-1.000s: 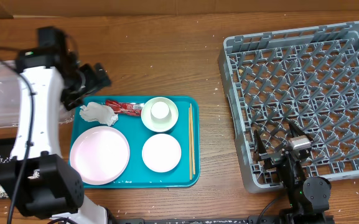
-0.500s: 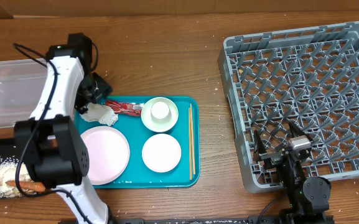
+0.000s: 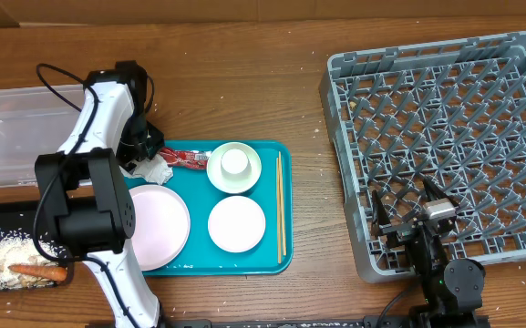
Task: Sort waste into correct bins and load items into the dishwasher
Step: 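Grasp the crumpled white tissue with the left gripper, then drop the tissue into the clear plastic bin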
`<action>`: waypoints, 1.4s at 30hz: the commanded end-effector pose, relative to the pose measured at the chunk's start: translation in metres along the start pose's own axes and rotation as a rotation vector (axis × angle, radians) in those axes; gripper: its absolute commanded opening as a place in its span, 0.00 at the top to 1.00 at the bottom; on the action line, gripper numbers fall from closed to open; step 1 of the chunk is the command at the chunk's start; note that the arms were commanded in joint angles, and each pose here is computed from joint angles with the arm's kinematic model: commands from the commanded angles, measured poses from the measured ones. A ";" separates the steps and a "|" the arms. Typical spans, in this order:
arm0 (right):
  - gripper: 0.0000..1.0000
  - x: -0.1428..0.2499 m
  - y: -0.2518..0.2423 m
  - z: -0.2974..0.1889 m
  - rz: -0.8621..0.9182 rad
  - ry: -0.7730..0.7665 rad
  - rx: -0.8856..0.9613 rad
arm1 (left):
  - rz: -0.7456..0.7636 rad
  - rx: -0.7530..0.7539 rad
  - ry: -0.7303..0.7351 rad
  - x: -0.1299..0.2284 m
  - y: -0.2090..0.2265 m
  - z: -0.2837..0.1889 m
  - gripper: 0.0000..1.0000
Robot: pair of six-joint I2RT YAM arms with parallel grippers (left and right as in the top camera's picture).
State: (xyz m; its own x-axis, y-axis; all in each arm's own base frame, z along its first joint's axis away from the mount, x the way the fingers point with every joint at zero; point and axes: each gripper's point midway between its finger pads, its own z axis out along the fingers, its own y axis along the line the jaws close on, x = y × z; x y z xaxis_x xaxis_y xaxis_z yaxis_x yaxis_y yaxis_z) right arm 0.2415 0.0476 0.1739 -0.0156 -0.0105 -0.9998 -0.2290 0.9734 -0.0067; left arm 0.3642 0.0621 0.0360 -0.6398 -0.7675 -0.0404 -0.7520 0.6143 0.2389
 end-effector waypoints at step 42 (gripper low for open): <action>0.00 0.002 -0.002 0.000 0.003 -0.001 0.011 | -0.013 0.627 -0.070 -0.084 0.039 -0.158 0.00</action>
State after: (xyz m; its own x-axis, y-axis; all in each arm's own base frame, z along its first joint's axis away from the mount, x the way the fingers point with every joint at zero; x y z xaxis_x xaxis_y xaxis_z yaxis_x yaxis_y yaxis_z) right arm 0.2415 0.0476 0.1738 -0.0158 -0.0109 -0.9998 -0.2290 0.9734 -0.0070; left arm 0.3883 0.1935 0.1977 -0.4370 -0.8537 -0.2831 -0.8677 0.4830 -0.1171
